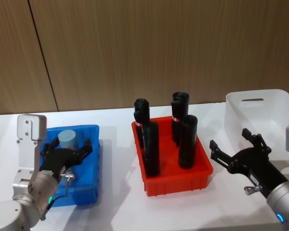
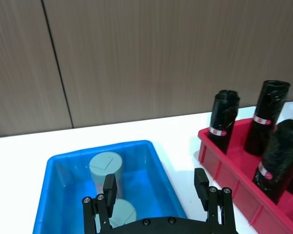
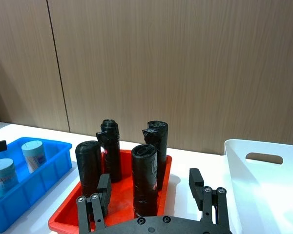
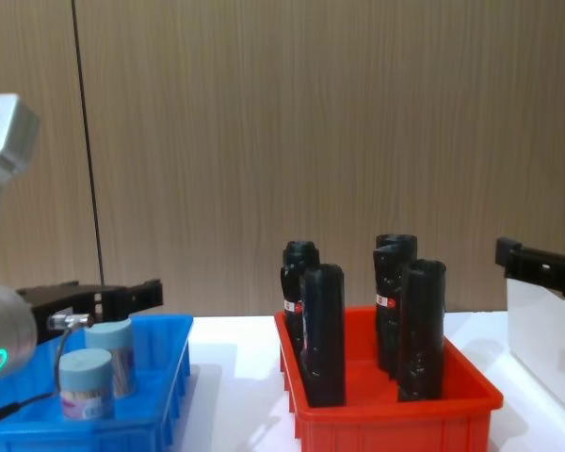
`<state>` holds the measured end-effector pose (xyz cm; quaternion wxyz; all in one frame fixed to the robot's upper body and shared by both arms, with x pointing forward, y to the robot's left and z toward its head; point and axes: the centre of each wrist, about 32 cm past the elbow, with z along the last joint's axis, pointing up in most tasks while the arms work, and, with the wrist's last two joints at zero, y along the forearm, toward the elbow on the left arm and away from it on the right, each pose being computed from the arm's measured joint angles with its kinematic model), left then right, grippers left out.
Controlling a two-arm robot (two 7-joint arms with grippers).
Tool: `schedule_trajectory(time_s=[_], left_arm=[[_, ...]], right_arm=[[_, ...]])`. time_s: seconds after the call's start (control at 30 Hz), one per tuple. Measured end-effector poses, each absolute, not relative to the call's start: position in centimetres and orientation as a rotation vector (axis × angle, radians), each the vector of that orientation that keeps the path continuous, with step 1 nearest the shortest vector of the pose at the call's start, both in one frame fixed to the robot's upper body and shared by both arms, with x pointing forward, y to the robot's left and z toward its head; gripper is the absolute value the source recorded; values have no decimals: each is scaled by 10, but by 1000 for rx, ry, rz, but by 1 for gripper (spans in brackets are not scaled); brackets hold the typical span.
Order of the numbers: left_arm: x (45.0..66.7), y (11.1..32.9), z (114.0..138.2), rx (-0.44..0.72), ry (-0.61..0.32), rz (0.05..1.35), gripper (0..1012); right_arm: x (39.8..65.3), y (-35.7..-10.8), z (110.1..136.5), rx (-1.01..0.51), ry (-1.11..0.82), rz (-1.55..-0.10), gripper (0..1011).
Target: Pick the cotton swabs from the blue box and place them into the white box.
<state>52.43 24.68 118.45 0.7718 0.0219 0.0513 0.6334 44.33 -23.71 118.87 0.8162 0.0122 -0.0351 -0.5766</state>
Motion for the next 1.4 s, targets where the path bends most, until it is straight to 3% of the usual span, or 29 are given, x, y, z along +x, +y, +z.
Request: schedule_trajectory(time_s=[0.57,1.4], left_arm=[[536,264,1167,77,221,1447,1004],[562,274,1156,144,251,1426,1004]], right_arm=[[443,-237,1189,26,-75,-1229,1001],[443,-237,1189,26,-75,-1229,1001]])
